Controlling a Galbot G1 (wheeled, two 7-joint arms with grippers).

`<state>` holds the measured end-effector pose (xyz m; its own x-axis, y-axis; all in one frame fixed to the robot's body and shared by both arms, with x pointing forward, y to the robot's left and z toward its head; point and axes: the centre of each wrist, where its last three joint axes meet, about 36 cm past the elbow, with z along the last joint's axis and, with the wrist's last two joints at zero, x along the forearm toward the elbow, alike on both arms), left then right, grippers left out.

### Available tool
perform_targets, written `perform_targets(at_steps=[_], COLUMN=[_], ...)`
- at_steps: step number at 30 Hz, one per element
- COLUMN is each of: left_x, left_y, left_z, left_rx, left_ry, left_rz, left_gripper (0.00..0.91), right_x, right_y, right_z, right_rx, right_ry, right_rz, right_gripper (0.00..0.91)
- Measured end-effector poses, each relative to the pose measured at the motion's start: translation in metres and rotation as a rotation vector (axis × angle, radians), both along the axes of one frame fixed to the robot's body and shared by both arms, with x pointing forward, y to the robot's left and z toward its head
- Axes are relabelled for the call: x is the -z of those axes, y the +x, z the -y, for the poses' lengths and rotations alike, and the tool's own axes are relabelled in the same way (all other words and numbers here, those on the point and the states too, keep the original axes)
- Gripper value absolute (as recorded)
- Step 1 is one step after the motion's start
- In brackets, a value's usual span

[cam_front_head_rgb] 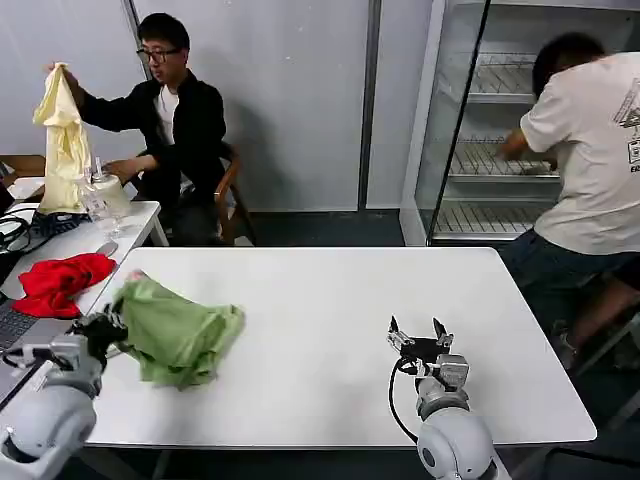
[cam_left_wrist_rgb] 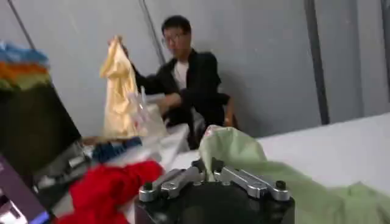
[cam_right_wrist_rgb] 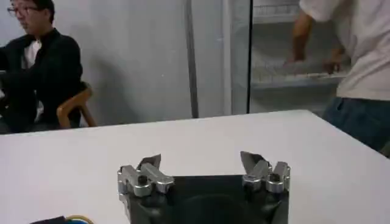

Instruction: Fold and organize the clothes.

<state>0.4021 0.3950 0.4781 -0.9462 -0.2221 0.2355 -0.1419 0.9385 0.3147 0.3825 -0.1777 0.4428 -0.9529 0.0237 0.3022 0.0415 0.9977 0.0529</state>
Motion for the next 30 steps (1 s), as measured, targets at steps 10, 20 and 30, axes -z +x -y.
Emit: perform_targets(at_steps=[10,20,30], left_x=[-0.048,-0.019,0.048], left_y=[0.001,-0.032,-0.035], left_z=[0.024,0.101,0.197], left_rx=[0.089,0.230,0.298], left_ry=[0.018,-0.196,-0.438], left_rz=[0.093,0.070,0.036], left_gripper=[0.020,0.020,0.020], right_x=[0.006,0.010,0.010], right_y=[0.000,0.001,-0.003], right_z=[-0.002,-0.004,-0.004], right_rx=[0.010,0.020,0.026], right_ry=[0.002,-0.004,-0.013], right_rz=[-0.004,-0.004,-0.002], right_gripper=[0.907,0.907,0.907])
